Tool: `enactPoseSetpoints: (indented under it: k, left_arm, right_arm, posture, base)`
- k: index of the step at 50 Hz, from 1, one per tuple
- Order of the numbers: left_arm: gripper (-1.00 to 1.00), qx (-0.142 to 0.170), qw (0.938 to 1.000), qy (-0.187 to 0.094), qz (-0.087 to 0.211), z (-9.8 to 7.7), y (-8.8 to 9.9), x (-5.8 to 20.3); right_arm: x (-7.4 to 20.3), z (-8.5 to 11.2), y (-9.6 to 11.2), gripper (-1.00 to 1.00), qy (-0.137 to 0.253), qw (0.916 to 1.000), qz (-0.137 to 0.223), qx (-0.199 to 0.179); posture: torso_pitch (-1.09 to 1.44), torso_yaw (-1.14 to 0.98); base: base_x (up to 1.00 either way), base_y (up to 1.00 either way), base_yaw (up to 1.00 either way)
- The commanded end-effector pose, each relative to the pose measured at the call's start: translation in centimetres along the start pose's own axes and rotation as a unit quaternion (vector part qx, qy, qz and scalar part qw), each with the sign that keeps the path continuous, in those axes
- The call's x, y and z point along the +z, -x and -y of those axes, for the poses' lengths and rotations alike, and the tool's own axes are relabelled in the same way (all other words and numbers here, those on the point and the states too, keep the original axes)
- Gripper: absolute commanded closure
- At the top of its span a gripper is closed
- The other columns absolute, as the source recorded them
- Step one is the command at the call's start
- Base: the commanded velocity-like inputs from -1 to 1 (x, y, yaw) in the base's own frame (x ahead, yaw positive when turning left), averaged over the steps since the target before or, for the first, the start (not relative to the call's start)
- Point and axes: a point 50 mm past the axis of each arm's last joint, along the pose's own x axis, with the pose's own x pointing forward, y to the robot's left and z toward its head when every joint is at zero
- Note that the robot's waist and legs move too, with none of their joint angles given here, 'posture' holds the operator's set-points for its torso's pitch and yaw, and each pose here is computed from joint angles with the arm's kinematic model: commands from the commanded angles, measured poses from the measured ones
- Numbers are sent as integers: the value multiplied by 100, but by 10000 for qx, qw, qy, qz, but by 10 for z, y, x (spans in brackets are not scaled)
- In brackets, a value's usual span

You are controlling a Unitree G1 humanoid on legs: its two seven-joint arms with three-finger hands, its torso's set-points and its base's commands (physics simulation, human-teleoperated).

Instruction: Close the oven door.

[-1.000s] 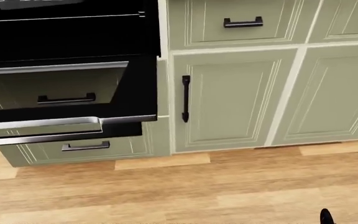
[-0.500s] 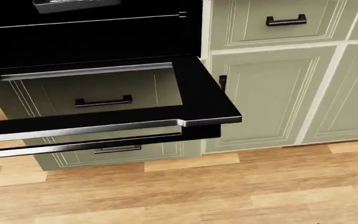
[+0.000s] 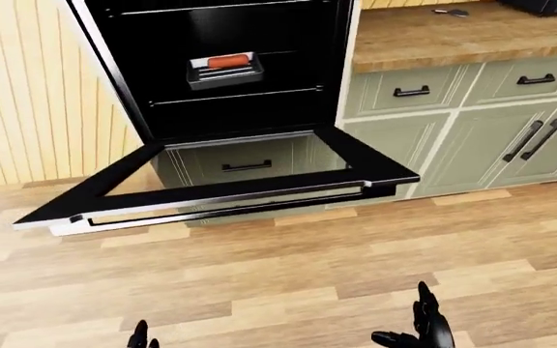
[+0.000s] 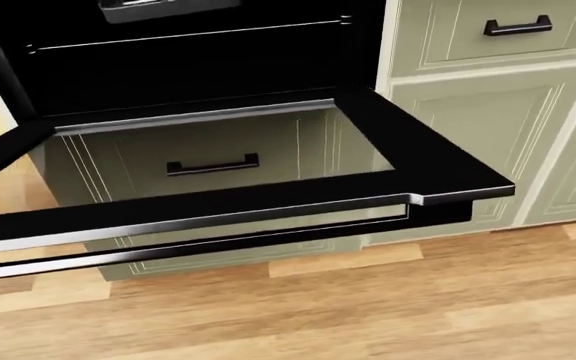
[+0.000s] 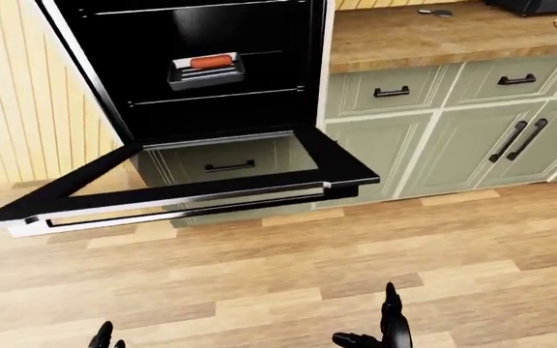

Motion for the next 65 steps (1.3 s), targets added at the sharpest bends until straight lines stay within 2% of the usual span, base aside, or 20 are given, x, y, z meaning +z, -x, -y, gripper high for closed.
enactPoseSetpoints:
  k: [1, 14, 39, 65]
  left_arm:
    - [-100, -64, 9998, -38, 189, 3, -3, 5]
    - [-100, -20, 10000, -62, 0, -2, 1, 1]
    - [-100, -8, 10000, -55, 60, 3, 3, -3]
    - [-100, -2, 10000, -47, 40, -1, 1, 1]
  right_arm:
    - [13, 10, -5, -100, 71, 9994, 319, -133]
    - [8, 10, -2, -100, 108, 9996, 223, -136]
    - [8, 8, -2, -100, 78, 9996, 225, -119]
    - [6, 9, -1, -100, 85, 9997, 191, -119]
  posture:
    - [0, 0]
    - [0, 0]
    - [0, 0]
    - [0, 0]
  base:
    - [0, 48, 0]
    - [0, 48, 0]
    - [0, 48, 0]
    - [0, 48, 0]
